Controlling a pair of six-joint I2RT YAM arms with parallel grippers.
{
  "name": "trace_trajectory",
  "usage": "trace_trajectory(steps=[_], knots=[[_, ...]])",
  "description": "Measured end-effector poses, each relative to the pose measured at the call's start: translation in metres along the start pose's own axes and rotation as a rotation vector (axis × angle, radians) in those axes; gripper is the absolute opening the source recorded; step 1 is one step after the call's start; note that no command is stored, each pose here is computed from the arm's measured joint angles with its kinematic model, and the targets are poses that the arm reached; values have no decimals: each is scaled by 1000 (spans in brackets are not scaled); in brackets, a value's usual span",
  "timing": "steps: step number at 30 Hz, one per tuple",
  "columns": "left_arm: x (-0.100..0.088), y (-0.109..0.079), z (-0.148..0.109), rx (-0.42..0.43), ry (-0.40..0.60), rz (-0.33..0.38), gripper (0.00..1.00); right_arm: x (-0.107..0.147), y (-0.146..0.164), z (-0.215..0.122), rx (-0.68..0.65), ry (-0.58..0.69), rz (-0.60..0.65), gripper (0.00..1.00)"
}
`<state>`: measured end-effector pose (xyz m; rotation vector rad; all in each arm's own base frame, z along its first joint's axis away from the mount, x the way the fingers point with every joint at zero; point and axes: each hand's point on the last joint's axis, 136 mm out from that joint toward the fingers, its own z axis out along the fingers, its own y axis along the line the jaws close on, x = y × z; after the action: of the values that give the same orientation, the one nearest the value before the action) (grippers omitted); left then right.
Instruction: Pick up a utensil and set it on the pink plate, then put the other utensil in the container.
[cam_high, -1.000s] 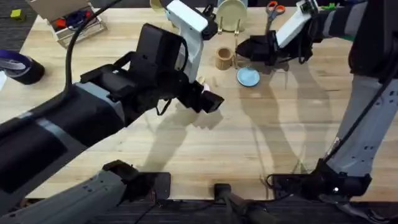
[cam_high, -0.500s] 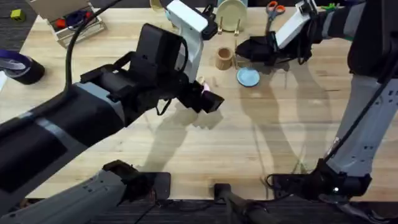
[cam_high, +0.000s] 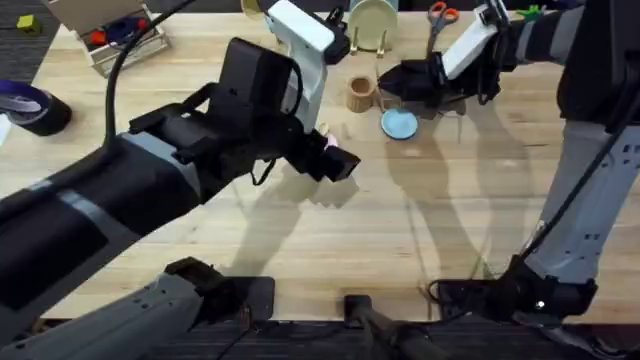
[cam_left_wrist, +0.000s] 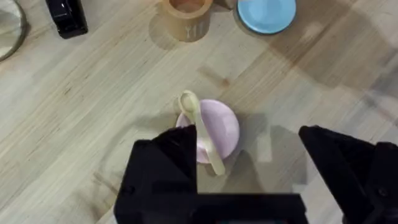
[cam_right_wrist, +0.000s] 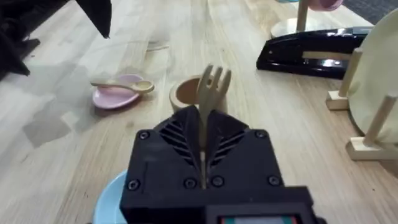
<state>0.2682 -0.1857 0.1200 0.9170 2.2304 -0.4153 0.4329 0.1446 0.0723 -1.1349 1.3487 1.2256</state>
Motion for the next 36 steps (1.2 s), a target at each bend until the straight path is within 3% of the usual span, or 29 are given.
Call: trace_trajectory(steps=[23,36], knots=[[0,0,0,0,0,0,993,-4,1,0,-1,0,-5,32],[0,0,0,0,0,0,993,-56,5,-2,4,0,-132,32]])
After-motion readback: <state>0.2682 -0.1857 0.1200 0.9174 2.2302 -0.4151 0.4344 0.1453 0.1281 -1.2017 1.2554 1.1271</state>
